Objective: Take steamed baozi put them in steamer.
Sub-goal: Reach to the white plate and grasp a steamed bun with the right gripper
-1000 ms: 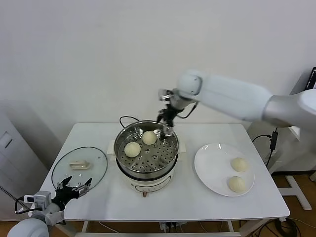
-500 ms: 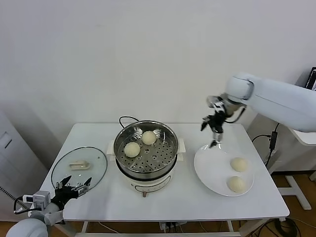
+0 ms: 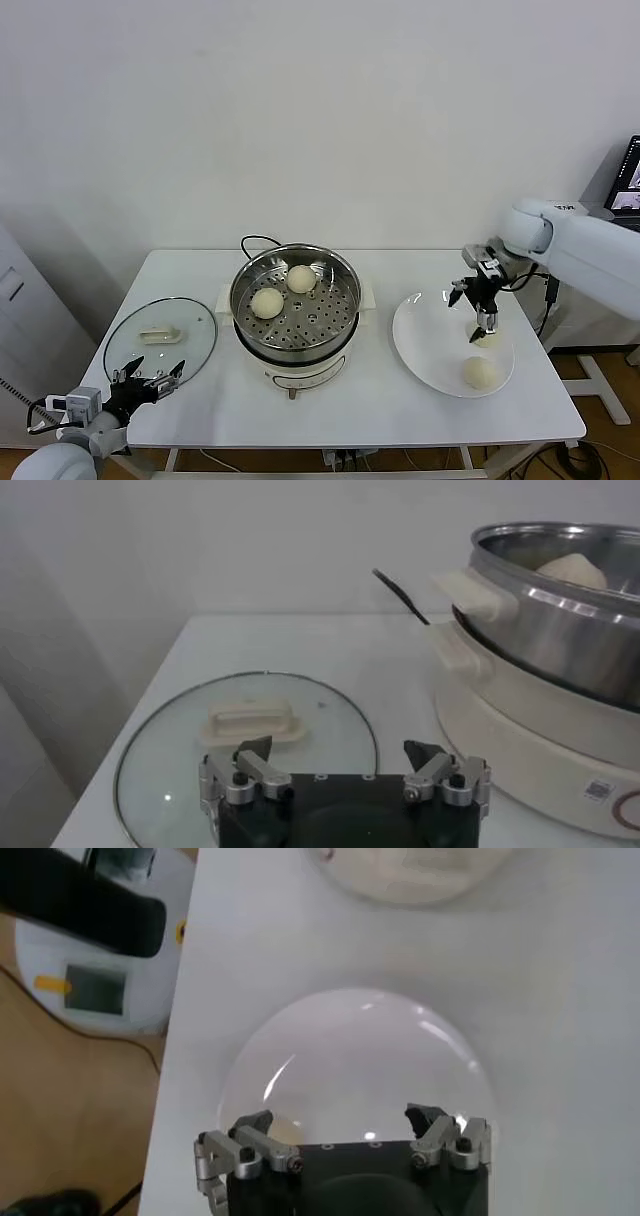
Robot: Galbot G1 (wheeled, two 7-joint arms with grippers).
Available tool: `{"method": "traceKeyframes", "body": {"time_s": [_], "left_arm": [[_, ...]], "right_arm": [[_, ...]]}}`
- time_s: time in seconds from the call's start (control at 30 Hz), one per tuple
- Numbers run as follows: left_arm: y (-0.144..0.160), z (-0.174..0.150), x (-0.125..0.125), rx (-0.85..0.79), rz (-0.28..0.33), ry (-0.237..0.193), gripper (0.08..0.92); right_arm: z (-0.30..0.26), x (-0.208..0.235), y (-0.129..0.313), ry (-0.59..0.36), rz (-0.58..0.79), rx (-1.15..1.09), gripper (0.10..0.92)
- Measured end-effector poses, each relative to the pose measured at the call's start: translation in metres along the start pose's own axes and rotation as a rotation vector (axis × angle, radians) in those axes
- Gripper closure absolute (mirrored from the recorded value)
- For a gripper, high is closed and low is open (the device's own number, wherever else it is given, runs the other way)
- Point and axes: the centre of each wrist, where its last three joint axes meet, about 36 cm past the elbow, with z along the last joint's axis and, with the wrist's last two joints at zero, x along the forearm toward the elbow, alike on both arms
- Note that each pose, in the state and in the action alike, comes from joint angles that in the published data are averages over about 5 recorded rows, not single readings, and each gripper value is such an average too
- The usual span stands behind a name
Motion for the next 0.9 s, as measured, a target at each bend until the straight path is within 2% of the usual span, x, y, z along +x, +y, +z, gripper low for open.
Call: {"method": "traceKeyframes", "body": {"time_s": [0.47, 0.9], "left_arm": [[-0.001, 0.003, 0.001, -0.004, 0.003, 0.008, 0.177], [-0.003, 0.004, 0.001, -0.006, 0.004, 0.011, 0.177]], "right_arm": [[0.027, -0.053, 0.027, 0.000, -0.020, -0.035, 0.200], [0.042, -0.079, 0.039, 0.011, -0.025, -0.059, 0.200]]}}
